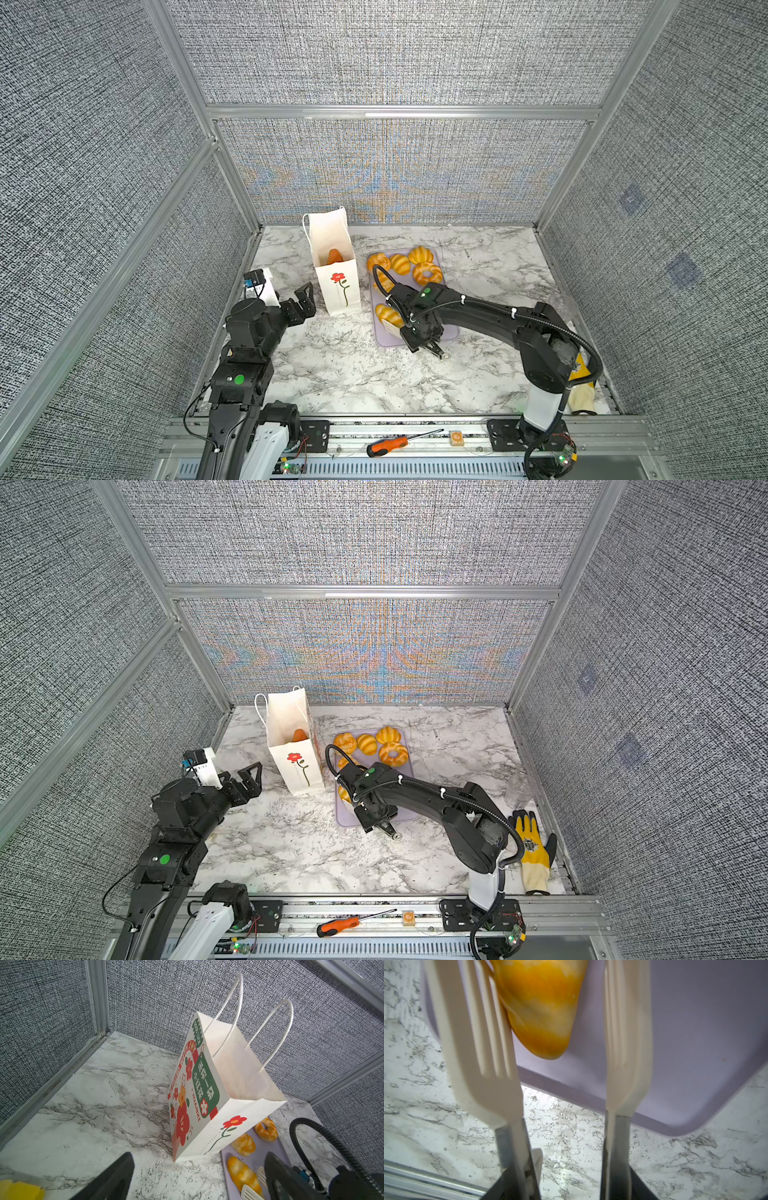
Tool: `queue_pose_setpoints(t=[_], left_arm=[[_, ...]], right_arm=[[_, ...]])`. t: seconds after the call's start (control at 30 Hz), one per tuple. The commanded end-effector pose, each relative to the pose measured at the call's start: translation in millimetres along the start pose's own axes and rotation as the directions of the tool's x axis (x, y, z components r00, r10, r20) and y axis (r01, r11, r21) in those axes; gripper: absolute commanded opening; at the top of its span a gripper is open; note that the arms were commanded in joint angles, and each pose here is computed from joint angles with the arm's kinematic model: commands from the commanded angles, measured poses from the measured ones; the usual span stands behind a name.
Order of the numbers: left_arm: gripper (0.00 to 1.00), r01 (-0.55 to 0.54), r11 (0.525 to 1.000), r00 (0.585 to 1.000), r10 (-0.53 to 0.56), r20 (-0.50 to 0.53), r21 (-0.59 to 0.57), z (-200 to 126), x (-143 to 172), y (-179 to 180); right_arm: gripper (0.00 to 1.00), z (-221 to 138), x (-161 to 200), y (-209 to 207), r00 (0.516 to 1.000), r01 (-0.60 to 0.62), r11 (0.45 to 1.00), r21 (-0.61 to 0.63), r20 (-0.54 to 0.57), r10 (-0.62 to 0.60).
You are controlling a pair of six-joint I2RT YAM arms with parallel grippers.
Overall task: Pack bread into a paper bag
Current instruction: Pick up the bread from the tray.
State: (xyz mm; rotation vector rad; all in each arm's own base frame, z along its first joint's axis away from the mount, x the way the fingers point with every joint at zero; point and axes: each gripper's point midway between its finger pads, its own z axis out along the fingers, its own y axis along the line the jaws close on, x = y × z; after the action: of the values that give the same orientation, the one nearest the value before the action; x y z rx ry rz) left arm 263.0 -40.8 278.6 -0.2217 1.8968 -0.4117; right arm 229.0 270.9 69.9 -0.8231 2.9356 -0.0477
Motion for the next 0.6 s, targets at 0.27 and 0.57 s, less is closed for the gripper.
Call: queue_pose_setpoints(t=[0.27,0.57], left_arm=[[0.99,0.000,1.000,1.000,0.000,0.011,-0.005,-0.7,-3.1,0.1],[0.99,0.001,1.000,1.000,-0.001,0.021,-0.012,-0.7,-6.2,1.0]], right_arm=[[0.54,2.5,4.6,-2.1,0.999,0.041,0.999,-0.001,-0.032,-0.041],[0.39,-4.0,6.5,-3.9,0.998,0.063,0.998,0.001,-0.026,-0.063]])
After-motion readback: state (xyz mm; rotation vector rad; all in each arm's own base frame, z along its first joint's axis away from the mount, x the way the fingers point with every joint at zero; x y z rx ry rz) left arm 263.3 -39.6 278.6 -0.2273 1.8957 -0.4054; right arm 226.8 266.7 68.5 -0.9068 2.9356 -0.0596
